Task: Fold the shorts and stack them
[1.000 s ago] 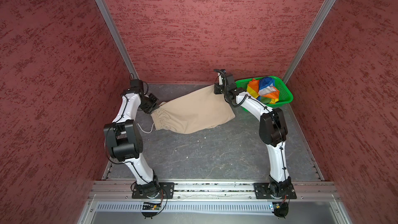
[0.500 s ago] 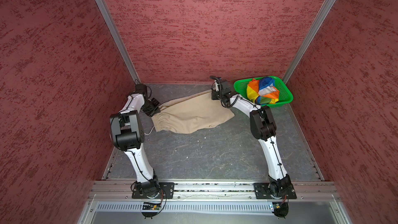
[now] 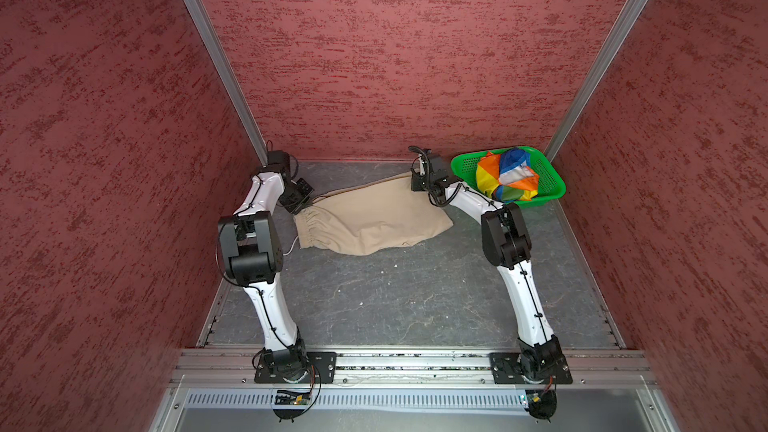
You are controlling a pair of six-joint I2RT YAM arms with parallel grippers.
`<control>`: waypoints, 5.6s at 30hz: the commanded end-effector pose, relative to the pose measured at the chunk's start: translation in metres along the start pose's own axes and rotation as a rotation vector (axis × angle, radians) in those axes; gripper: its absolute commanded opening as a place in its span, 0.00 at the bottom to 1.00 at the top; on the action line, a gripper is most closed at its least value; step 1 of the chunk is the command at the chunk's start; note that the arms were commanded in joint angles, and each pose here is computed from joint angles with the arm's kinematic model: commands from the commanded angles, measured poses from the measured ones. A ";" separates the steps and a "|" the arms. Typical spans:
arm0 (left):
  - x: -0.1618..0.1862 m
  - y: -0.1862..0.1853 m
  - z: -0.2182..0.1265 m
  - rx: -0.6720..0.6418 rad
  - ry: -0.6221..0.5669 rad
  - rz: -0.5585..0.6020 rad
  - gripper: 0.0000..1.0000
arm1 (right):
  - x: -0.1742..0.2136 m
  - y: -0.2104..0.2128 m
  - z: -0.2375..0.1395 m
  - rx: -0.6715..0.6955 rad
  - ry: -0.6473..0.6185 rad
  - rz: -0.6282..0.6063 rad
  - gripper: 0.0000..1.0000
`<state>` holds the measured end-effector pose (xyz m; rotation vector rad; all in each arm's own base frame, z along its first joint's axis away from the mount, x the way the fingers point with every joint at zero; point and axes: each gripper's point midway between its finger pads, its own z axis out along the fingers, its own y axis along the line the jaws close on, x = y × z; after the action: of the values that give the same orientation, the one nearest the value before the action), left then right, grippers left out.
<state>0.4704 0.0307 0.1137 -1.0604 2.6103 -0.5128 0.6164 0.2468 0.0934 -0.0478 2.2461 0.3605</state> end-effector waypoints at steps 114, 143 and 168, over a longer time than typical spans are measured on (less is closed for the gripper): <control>0.070 0.045 -0.143 0.302 -0.376 -0.064 0.99 | 0.253 0.359 -0.133 -0.625 0.037 -0.941 0.95; 0.116 0.070 -0.044 0.065 -0.161 -0.040 1.00 | 0.232 0.346 -0.112 -0.869 0.160 -0.488 0.00; 0.150 0.051 0.007 0.091 -0.044 -0.057 1.00 | 0.161 0.307 -0.147 -1.140 0.056 0.022 0.00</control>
<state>0.3313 -0.0374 0.0714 -1.1076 2.5143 -0.5710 0.3560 0.5143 0.0815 -0.6317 1.9467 1.5131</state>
